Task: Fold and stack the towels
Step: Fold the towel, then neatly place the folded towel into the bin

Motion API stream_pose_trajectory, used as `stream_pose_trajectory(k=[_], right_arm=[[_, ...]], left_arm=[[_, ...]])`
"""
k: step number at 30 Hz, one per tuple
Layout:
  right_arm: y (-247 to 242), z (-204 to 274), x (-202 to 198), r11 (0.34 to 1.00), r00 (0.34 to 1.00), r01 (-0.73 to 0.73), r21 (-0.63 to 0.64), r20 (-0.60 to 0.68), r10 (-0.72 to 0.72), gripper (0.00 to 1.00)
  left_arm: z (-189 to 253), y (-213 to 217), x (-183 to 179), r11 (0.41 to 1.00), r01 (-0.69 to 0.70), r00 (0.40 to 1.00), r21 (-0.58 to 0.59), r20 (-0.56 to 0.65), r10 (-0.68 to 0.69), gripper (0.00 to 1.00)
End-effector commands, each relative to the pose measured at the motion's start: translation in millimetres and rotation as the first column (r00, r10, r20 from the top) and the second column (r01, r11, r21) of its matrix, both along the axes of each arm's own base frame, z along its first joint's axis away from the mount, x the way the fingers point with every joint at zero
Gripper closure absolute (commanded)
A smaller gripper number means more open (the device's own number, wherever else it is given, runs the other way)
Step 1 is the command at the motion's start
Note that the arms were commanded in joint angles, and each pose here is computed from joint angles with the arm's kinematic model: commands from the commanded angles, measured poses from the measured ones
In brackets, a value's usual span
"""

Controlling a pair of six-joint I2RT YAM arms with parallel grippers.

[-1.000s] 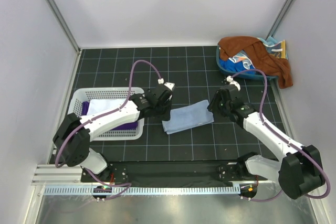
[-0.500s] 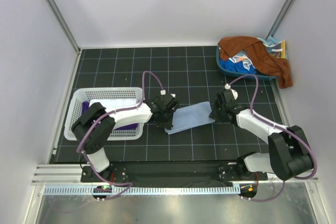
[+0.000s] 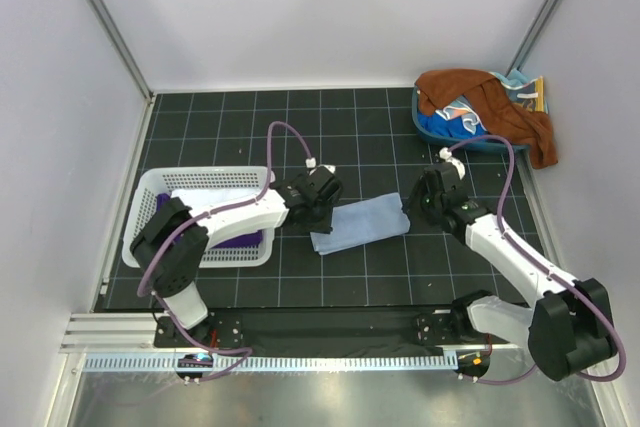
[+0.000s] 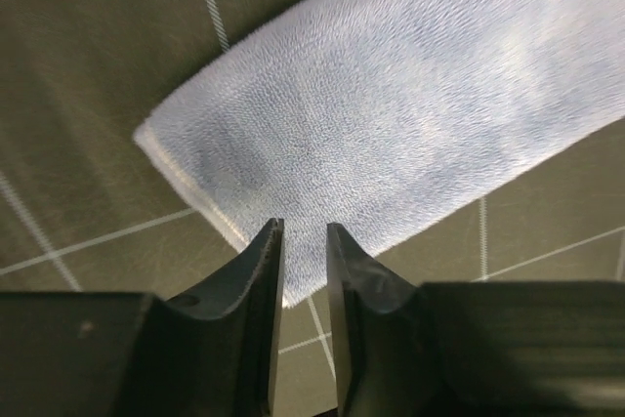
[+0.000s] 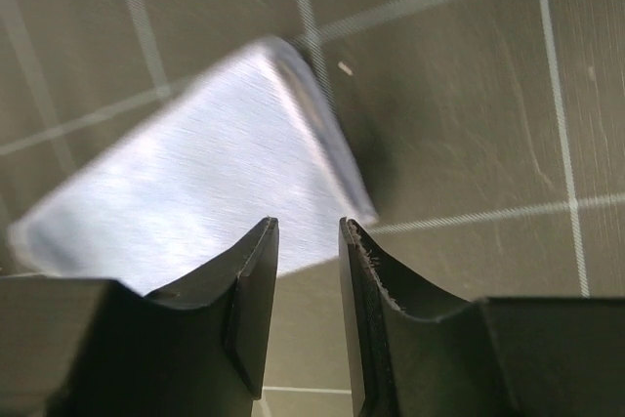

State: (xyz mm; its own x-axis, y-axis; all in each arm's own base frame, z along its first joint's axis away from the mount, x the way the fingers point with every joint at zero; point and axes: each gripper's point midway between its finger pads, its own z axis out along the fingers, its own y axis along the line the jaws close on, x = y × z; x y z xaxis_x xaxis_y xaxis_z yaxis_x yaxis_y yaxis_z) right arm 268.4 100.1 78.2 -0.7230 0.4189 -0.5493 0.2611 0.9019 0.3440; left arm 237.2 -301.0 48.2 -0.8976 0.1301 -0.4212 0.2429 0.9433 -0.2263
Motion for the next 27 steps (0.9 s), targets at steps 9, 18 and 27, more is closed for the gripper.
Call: stream_pose_trajectory(k=[9,18,27], right_arm=[[66,21,34,0.976,0.976,-0.210,0.053,0.061,0.207,0.62],[104,-14,45,0.955,0.956,-0.293,0.047,-0.007,0.294,0.64],[46,-49,52,0.994,0.997,-0.044,-0.104,-0.073,0.036,0.64]], left_arm=[[54,34,21,0.948,-0.319,0.939,-0.011,0.134,0.317,0.51],[38,30,18,0.935,-0.354,0.931,-0.018,0.089,0.354,0.37],[17,20,14,0.946,-0.314,0.949,-0.076,-0.006,0.314,0.31]])
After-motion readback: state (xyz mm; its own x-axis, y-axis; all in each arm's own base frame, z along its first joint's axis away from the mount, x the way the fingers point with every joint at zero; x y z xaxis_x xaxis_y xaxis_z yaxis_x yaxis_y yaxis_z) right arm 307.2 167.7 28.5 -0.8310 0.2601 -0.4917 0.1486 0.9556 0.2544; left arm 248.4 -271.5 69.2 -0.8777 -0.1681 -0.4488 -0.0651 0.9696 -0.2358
